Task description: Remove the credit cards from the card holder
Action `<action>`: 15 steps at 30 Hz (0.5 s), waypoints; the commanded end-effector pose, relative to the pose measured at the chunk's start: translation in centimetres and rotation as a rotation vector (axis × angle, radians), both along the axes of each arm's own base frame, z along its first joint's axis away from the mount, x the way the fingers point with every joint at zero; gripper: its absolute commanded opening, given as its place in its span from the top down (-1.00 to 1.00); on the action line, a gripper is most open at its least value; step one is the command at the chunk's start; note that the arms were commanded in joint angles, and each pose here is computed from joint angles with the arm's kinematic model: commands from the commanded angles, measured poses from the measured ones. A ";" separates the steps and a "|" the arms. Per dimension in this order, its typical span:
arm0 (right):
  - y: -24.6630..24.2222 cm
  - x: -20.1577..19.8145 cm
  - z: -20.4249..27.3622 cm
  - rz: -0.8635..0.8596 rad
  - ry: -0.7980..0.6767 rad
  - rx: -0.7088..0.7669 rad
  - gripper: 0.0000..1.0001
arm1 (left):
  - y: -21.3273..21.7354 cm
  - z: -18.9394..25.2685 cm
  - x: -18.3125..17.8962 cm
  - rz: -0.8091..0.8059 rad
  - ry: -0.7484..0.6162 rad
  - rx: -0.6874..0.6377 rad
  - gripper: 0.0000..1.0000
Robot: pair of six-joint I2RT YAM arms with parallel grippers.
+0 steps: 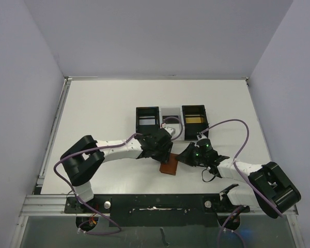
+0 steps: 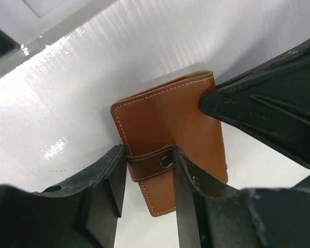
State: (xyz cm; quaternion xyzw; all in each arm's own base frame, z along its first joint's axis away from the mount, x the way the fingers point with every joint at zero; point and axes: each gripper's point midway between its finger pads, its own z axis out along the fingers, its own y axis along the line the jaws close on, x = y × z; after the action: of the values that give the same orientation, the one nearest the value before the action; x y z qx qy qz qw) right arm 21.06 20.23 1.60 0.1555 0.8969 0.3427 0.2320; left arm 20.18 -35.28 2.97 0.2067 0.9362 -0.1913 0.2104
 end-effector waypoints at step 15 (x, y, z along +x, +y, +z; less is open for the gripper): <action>-0.8 -1.1 -0.5 0.009 0.031 -0.057 1.00 | -0.4 2.1 -0.4 -0.050 -0.074 0.064 0.20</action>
State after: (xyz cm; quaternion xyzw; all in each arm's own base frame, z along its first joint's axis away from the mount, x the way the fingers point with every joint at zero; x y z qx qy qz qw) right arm 20.43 20.13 1.67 0.1526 0.9005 0.3392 0.2252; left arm 19.32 -35.29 4.51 0.2280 0.9314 -0.1833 0.2164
